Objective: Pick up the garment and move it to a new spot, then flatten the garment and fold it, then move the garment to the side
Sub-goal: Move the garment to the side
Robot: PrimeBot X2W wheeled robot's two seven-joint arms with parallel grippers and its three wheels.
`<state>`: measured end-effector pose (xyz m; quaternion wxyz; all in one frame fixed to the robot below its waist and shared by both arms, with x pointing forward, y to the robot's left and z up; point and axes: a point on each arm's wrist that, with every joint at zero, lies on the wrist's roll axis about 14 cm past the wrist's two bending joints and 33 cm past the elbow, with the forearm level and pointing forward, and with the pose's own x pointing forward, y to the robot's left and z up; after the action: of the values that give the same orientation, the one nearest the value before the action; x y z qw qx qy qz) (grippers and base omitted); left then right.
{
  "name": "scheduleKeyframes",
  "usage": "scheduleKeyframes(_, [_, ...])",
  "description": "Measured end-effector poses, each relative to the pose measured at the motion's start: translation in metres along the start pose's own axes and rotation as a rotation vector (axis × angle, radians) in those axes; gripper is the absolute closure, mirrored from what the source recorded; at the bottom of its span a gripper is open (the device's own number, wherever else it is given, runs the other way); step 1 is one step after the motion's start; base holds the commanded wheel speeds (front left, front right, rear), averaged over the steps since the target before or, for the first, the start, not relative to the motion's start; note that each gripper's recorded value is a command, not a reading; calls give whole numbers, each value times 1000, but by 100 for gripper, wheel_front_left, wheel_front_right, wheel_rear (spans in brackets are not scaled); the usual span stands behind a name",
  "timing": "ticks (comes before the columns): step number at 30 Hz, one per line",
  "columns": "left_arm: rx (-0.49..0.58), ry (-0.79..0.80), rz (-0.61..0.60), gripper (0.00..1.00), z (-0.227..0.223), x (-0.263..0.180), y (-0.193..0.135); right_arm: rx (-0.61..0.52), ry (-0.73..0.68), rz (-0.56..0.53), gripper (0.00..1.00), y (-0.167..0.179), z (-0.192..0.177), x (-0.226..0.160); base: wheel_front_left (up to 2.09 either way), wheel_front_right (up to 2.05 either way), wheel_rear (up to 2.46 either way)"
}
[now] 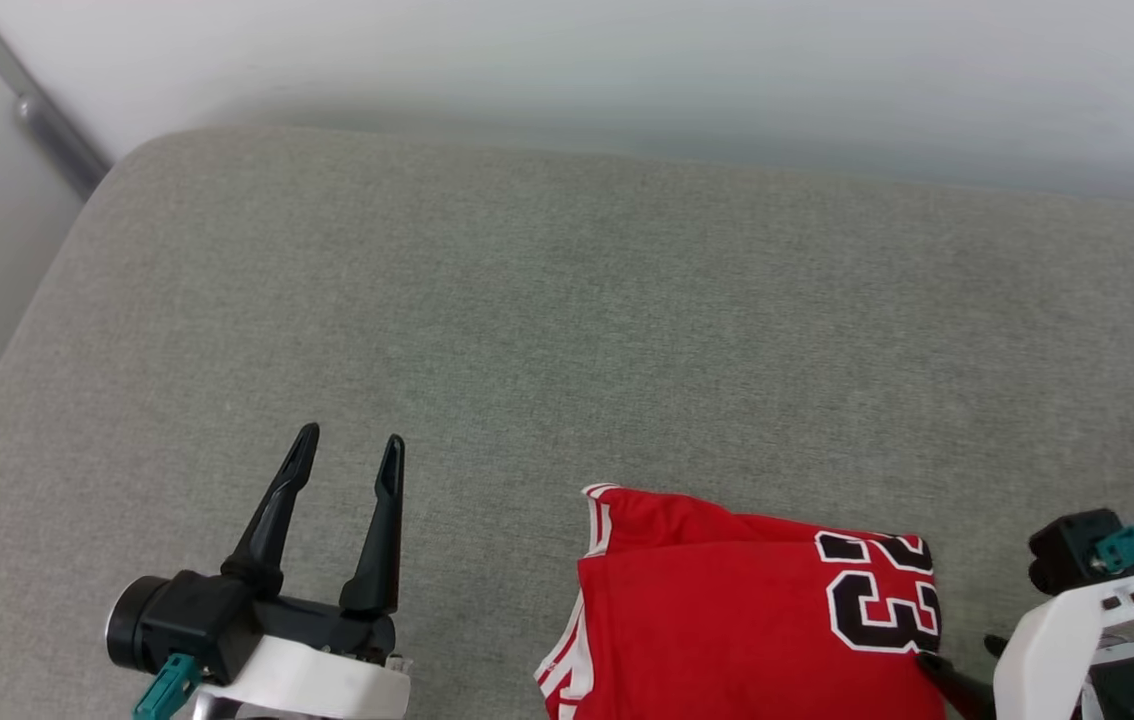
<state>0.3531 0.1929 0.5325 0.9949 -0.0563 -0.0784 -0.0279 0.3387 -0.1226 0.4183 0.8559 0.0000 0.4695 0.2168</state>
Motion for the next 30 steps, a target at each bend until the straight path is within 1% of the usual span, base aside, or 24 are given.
scheduleKeyframes(2, [3, 0, 6, 0, 0, 1, 2, -16, 47, -1, 0, 2, -5, 6, 0, 0, 0])
scheduleKeyframes(6, [9, 12, 24, 0, -3, -1, 8, 14, 94, 51, 0, 19, -9, 22, 0, 0, 0])
scheduleKeyframes(10, [14, 21, 39, 0, -5, -1, 12, 7, 153, 60, 0, 23, -19, 37, 0, 0, 0])
scheduleKeyframes(16, [18, 31, 57, 0, -7, -2, 17, 12, 177, 86, 0, 32, -22, 56, 0, 0, 0])
scheduleKeyframes(17, [19, 31, 58, 0, -8, -2, 17, 8, 181, 86, 19, 32, -22, 59, 0, 0, 0])
scheduleKeyframes(18, [19, 32, 59, 0, -8, -2, 17, 2, 187, 87, 79, 33, -24, 61, 0, 0, 0])
scheduleKeyframes(19, [19, 32, 59, 0, -8, -2, 17, -6, 189, 84, 100, 33, -25, 62, 0, 0, 0])
scheduleKeyframes(23, [18, 28, 67, 0, -6, -2, 20, -31, 174, 85, 100, 35, -21, 66, 0, 0, 0])
scheduleKeyframes(26, [19, 27, 47, 0, -6, -1, 16, -82, 155, 73, 100, 33, -17, 64, 0, 0, 0])
scheduleKeyframes(28, [12, 20, 32, 0, -5, 1, 11, -157, 136, 48, 100, 28, -10, 59, 0, 0, 0])
scheduleKeyframes(30, [4, 19, 12, 0, -6, 4, 5, -251, 108, -3, 100, 16, 2, 52, 0, 0, 0])
